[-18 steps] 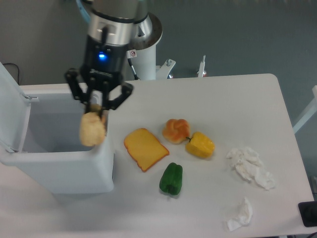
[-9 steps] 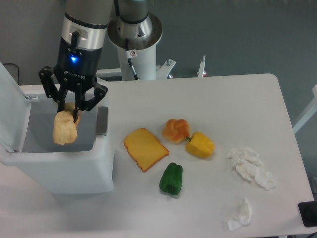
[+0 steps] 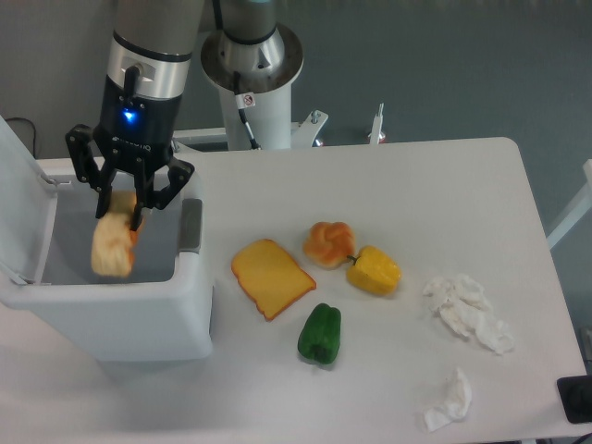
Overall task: Place the square bread in the trash can
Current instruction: 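Lower the bread roll into the bin and open the gripper, then raise the open gripper up out of the bin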
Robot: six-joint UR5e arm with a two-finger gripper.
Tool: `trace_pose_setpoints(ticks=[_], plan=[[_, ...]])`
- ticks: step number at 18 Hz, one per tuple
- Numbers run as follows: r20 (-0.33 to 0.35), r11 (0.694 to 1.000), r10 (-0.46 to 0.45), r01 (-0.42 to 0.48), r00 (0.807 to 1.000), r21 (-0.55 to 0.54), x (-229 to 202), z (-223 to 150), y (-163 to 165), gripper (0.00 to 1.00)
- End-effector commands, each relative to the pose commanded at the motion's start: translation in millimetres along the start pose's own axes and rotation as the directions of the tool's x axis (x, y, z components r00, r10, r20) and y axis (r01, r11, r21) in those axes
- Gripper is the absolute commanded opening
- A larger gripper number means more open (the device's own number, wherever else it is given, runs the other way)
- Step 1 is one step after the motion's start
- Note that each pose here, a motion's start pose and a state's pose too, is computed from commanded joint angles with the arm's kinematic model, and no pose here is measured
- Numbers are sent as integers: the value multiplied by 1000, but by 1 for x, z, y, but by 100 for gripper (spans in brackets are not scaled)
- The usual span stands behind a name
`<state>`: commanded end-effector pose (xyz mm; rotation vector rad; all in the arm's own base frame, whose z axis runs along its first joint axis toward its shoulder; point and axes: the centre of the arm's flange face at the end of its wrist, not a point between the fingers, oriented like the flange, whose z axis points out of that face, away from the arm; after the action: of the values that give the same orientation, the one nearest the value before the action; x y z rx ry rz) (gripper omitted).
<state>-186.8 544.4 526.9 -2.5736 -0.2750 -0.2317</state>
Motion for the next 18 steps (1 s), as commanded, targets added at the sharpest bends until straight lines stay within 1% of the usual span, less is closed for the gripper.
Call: trace_pose_setpoints(ticks=[3,5,7,9,10,12,14,18], plan=[[0,1000,1,-1,1000,-4,0,2,2,62],[6,1000,-2,2,1000,-1,-4,0,2,79],[24,1000,-7,7,1000,12,-12,-6,0,100],[48,999,-26,24,998,34,-29,-19,-2,100],[60,999,-15,12,998,49,-34,-26,-3,100],[79,998,34,-38,996,50,-44,-32,-3,100],[93,998,36,-41,995,51,-50,-36,-3,100],[153,997,46,-55,987,55,-57,-48,-7,100]])
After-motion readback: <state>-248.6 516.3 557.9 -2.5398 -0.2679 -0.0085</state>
